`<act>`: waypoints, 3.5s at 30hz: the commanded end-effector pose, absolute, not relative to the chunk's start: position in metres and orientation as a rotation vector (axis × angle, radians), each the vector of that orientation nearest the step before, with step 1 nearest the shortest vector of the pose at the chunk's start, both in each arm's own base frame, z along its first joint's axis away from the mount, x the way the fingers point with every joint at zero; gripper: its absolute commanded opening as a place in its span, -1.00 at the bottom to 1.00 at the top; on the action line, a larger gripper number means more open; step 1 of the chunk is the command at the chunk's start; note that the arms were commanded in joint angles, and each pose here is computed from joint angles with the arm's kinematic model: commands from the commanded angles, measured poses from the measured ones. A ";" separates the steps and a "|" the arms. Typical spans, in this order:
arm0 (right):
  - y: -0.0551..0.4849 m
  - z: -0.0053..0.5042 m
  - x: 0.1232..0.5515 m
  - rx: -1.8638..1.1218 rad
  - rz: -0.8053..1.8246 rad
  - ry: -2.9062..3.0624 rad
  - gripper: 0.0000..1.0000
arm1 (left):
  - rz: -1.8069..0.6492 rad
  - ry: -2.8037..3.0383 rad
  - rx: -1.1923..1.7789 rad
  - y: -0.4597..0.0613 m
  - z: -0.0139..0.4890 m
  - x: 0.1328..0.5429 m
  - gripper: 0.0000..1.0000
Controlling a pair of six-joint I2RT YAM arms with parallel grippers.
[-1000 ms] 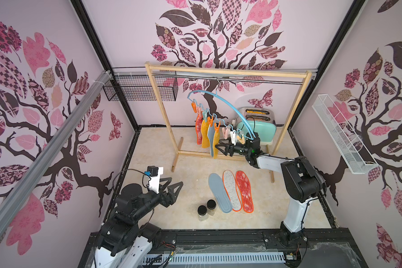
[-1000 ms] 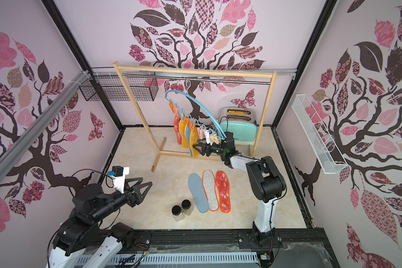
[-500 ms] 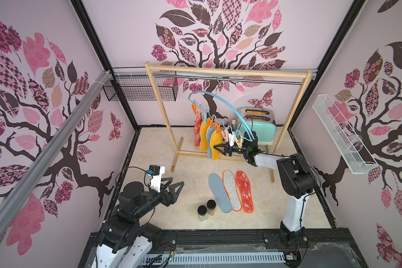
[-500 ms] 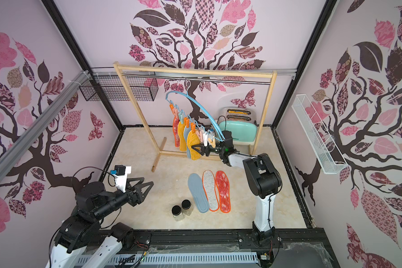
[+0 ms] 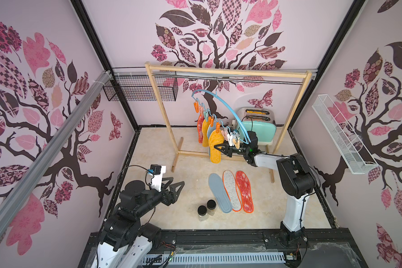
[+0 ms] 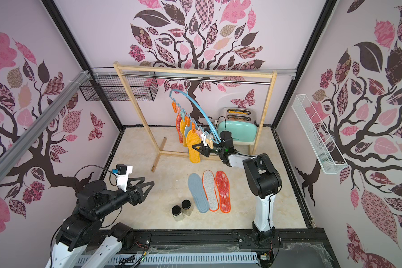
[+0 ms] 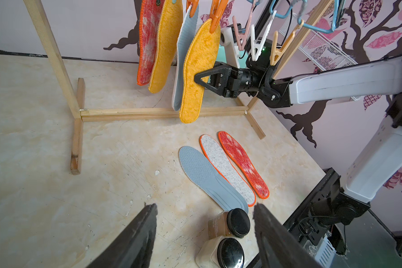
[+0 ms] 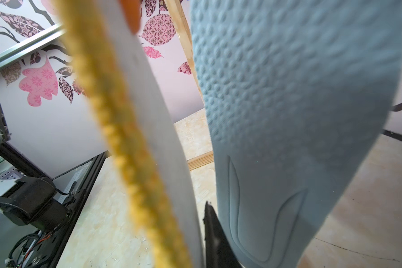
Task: Take the shoe insoles off the hanger
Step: Remove the insole from the hanger, then open the clamp at the hanger.
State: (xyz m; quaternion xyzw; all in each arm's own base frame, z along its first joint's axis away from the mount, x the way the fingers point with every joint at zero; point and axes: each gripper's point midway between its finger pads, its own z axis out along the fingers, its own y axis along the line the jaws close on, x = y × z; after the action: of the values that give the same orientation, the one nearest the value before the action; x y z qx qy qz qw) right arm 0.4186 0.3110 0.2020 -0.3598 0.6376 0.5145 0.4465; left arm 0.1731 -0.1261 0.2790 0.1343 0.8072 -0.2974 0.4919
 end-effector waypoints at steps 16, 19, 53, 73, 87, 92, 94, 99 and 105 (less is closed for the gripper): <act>0.306 0.224 0.395 -0.896 1.369 1.626 -1.00 | -0.740 1.988 0.292 -0.130 0.278 0.183 0.40; 0.306 0.226 0.390 -0.893 1.383 1.627 -1.00 | -0.795 1.993 0.225 -0.136 0.290 0.195 0.40; 0.298 0.236 0.364 -0.979 1.398 1.657 -0.95 | -1.124 1.576 0.884 -0.271 0.348 0.380 0.23; 0.298 0.229 0.361 -1.000 1.409 1.685 -0.94 | -1.168 1.564 0.969 -0.302 0.334 0.416 0.14; 0.298 0.229 0.360 -1.004 1.403 1.686 -0.94 | -1.247 1.498 0.991 -0.307 0.348 0.407 -0.41; 0.297 0.228 0.360 -1.002 1.402 1.690 -0.94 | -1.251 1.504 0.989 -0.309 0.346 0.407 -0.68; 0.297 0.227 0.360 -1.000 1.402 1.694 -0.94 | -1.251 1.506 0.987 -0.309 0.346 0.407 -0.76; 0.297 0.224 0.362 -0.998 1.390 1.705 -0.93 | -1.243 1.515 0.977 -0.308 0.344 0.408 -0.92; 0.295 0.211 0.368 -0.952 1.360 1.763 -0.93 | -1.220 1.527 0.980 -0.307 0.342 0.407 -0.95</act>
State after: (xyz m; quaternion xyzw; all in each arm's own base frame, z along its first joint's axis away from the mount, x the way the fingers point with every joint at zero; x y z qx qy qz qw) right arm 0.3604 0.2964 0.2023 -0.3703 0.6787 0.5386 0.3348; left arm 0.4121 -0.3071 0.3418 0.3949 0.6180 -0.5009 0.4596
